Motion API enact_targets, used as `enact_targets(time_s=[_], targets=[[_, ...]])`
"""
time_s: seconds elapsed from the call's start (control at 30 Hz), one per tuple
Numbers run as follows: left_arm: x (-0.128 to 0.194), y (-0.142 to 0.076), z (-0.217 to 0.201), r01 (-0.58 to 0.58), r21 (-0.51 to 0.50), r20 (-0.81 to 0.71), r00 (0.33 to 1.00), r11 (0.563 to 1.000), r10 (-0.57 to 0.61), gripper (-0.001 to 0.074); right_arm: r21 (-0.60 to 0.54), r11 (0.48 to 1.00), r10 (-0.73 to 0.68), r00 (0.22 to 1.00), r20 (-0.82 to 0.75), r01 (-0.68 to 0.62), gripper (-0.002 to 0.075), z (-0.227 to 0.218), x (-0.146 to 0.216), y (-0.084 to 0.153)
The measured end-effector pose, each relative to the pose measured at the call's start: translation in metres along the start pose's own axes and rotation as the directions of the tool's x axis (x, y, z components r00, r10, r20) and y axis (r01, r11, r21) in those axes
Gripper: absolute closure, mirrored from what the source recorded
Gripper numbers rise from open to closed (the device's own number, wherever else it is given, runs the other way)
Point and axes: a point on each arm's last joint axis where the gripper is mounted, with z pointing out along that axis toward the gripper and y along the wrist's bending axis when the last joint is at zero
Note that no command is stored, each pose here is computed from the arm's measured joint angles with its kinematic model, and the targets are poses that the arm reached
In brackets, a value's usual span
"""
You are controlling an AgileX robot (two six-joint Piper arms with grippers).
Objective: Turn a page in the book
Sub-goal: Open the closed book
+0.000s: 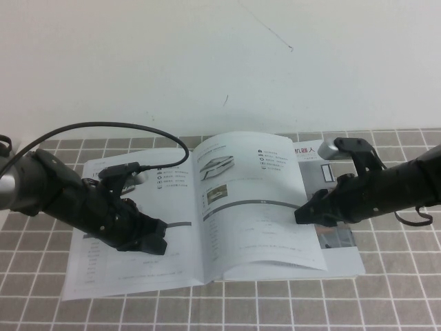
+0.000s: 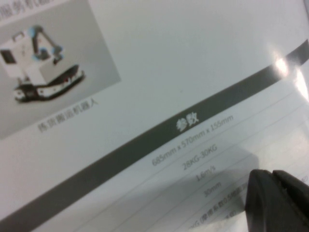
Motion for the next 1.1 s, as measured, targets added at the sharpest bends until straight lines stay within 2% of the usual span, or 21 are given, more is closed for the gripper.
enact_targets(time_s=[0.37,0.8,1.1], targets=[[0.0,0.0,0.0,0.0,0.0,0.0,1.0,1.0,0.0,0.0738,-0.036,0.999,0.027,0.999,0.039,-0.026,0.0411,0.001,-0.003,0.002],[0.0,0.0,0.0,0.0,0.0,0.0,1.0,1.0,0.0,0.0738,-0.089,0.996,0.006,0.997,0.072,0.001,0.0411,-0.002,-0.007,0.01],[0.0,0.0,0.0,-0.001,-0.001,-0.001,1.0,1.0,0.001,0.0738,0.047,0.999,0.007,1.0,0.016,-0.008,0.0411,-0.002,-0.002,-0.002]])
